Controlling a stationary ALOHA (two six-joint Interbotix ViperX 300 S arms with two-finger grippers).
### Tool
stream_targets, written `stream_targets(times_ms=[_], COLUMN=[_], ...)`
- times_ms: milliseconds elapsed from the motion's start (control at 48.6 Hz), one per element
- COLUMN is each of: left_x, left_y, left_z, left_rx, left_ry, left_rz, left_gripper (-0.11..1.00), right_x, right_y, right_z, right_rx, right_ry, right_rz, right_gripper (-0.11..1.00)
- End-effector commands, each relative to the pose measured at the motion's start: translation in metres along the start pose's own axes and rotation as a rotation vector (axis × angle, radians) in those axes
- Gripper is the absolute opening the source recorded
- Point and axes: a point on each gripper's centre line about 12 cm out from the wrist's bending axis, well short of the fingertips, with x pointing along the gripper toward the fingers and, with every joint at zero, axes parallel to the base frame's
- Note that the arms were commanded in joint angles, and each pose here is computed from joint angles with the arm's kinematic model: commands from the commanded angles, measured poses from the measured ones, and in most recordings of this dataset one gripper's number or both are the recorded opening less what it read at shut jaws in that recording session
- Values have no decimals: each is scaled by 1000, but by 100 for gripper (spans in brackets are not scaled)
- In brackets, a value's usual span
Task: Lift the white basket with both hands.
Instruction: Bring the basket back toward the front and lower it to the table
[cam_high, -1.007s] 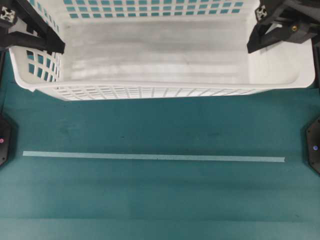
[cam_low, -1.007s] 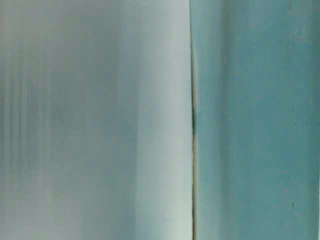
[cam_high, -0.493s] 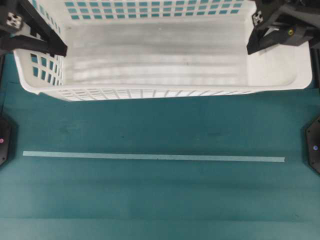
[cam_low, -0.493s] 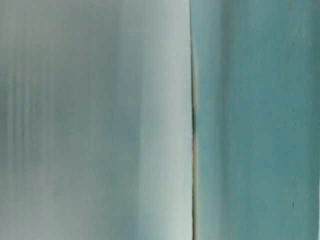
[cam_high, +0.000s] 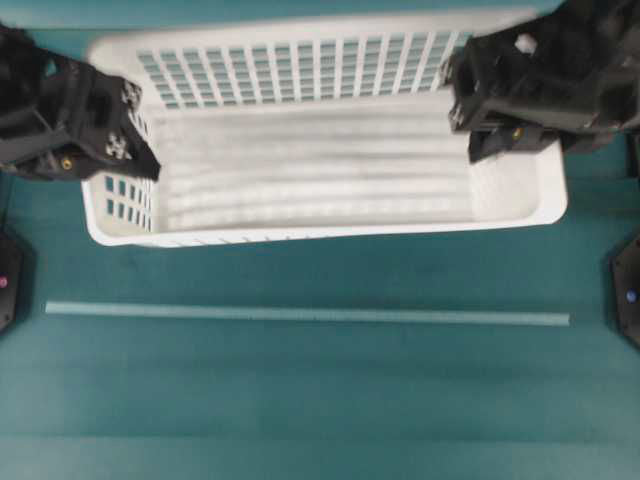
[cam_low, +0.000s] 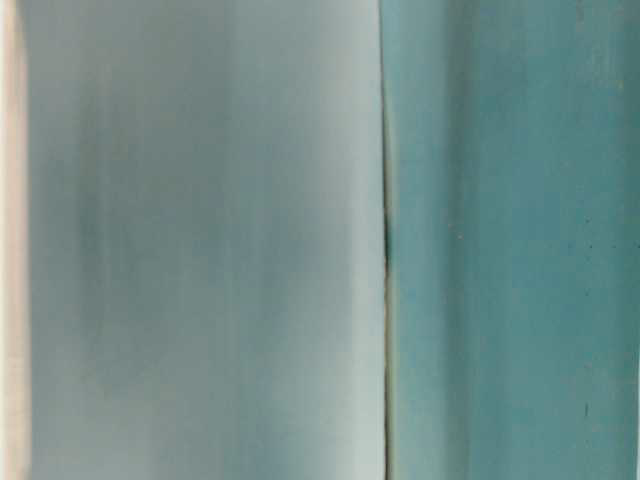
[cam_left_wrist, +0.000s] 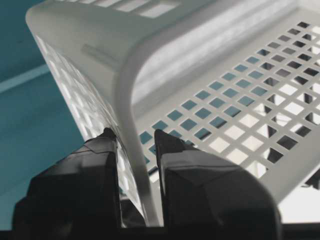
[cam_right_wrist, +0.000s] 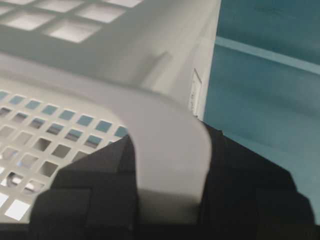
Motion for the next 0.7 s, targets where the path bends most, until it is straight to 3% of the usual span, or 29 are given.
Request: stream_targets(times_ms=[0, 123, 350, 678], left_x=[3, 17, 46, 90], left_y=[-9, 8, 38, 80], left_z=[5, 4, -1, -10], left_rx=[46, 66, 60, 44], left_ry=[-49, -63, -66, -49], left_rz=[-121, -122, -89, -20], left_gripper=[8, 8, 8, 8], right_x=[34, 60, 89, 132], right_y=[6, -6, -28, -51], right_z=[-5, -4, -6, -7], right_rx=[-9, 12, 50, 85], right_ry=[29, 30, 31, 16], right_rz=[14, 1, -25, 4], right_gripper=[19, 19, 19, 19])
